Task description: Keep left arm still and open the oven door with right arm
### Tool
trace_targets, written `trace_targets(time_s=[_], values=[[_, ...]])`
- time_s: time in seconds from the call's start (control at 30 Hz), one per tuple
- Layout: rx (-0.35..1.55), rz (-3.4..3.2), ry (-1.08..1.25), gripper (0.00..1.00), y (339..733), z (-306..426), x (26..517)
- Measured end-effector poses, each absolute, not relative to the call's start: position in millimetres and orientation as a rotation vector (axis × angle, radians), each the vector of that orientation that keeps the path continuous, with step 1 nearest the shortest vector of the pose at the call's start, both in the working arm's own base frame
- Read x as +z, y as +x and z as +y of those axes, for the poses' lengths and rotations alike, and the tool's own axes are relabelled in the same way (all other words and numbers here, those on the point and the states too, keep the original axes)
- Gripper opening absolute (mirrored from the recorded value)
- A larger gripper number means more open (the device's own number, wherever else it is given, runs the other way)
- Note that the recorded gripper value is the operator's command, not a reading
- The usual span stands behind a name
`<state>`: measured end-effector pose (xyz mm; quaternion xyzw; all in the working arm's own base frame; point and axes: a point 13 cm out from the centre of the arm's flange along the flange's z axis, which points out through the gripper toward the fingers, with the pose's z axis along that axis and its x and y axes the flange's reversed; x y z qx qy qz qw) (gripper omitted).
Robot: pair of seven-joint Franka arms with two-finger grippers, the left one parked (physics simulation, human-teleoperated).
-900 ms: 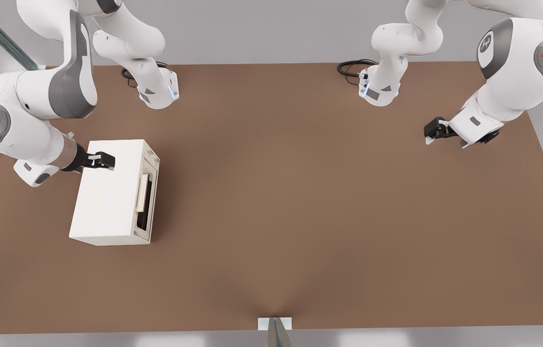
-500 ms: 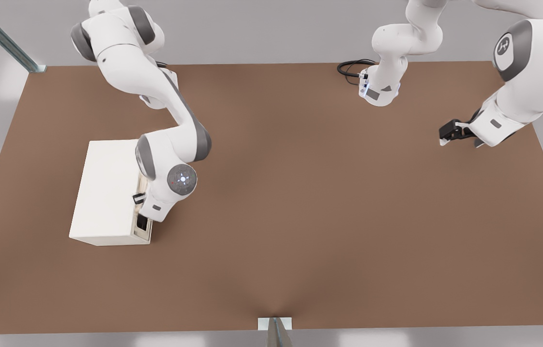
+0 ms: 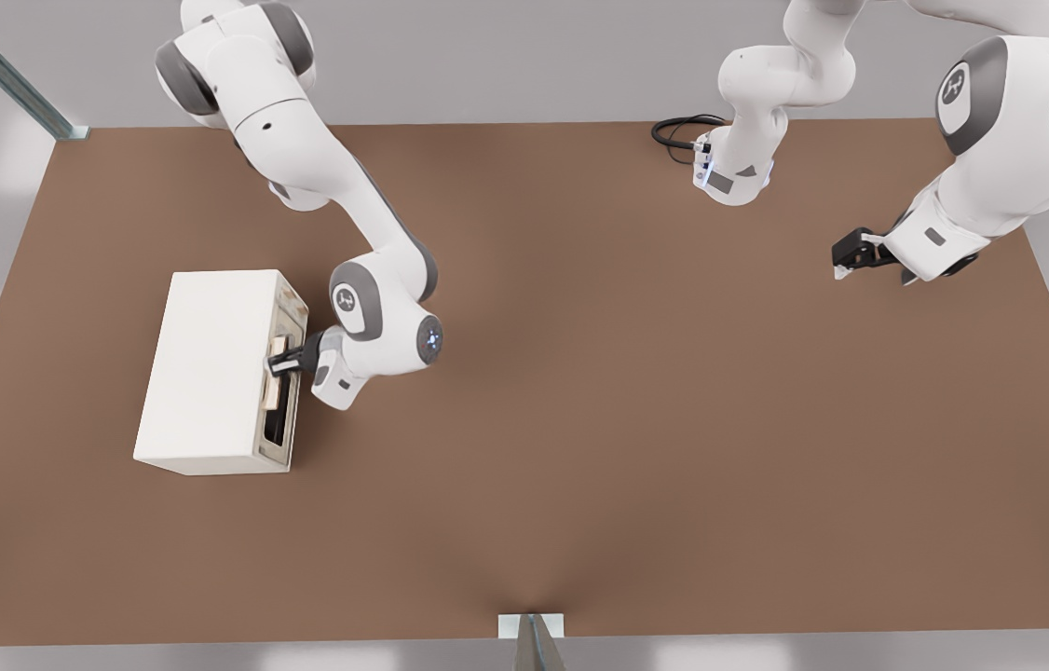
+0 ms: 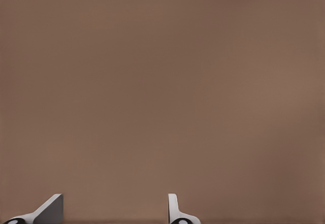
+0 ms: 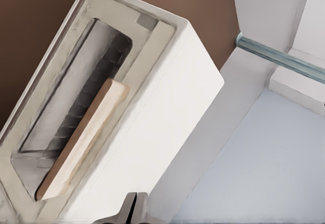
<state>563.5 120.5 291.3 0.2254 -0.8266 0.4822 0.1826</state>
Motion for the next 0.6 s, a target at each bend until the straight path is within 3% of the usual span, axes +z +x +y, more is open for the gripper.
trace_targets(time_s=[0.6], values=[[1.371,-2.356,0.478,0.21,561,106,235]])
